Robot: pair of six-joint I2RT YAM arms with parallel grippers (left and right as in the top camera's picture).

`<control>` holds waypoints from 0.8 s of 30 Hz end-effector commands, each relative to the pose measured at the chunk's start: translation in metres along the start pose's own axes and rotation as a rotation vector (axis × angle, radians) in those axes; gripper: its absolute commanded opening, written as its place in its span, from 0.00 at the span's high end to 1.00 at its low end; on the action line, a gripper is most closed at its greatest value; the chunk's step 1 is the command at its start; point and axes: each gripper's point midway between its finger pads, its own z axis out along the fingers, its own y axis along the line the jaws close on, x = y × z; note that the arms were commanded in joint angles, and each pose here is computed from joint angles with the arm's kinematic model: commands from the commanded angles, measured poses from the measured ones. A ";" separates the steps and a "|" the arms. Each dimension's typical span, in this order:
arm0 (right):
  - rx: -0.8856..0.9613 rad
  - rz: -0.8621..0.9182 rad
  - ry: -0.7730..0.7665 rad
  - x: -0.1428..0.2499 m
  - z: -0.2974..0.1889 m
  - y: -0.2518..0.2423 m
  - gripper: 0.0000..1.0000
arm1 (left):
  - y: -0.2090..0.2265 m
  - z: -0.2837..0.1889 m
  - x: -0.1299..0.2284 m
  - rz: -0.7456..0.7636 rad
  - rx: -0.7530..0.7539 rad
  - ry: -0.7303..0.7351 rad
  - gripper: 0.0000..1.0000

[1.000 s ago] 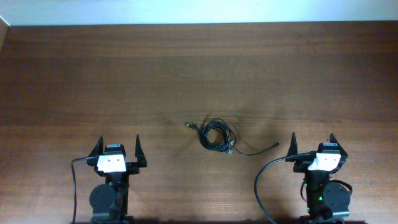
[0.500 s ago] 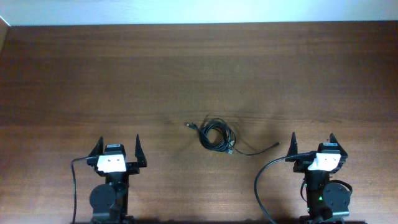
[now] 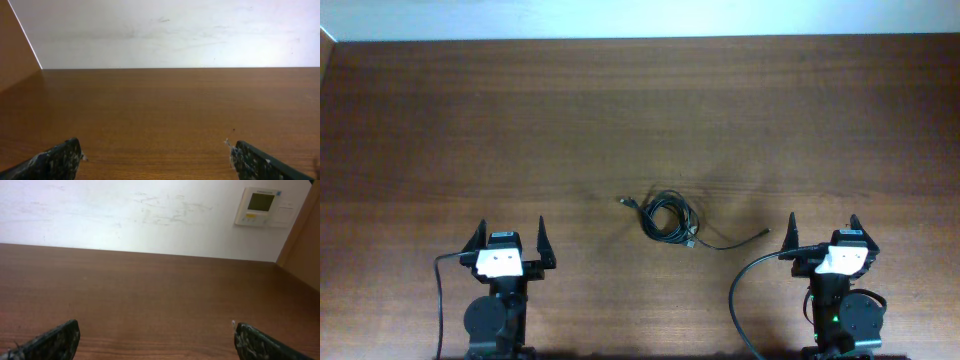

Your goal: Untangle cables

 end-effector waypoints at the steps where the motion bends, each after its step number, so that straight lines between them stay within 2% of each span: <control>1: 0.030 0.008 0.006 0.003 0.000 -0.005 0.01 | 0.000 0.000 0.000 -0.010 -0.004 -0.006 0.02; 15: 0.029 0.008 0.005 0.002 0.000 -0.005 0.01 | 0.000 0.000 0.000 -0.010 -0.004 -0.006 0.02; 18: 0.018 0.017 -0.057 -0.013 0.000 -0.004 0.02 | 0.002 -0.002 -0.026 -0.017 -0.008 -0.114 0.02; 20: -0.003 0.015 -0.044 -0.010 0.000 0.000 0.02 | 0.002 -0.001 -0.023 -0.016 -0.010 -0.100 0.02; 23: -0.012 0.013 -0.032 -0.007 0.000 0.002 0.02 | 0.001 -0.005 -0.046 -0.021 0.000 -0.194 0.02; 24: -0.100 0.013 -0.057 -0.012 -0.001 0.017 0.02 | -0.008 -0.006 -0.051 -0.016 0.050 -0.217 0.02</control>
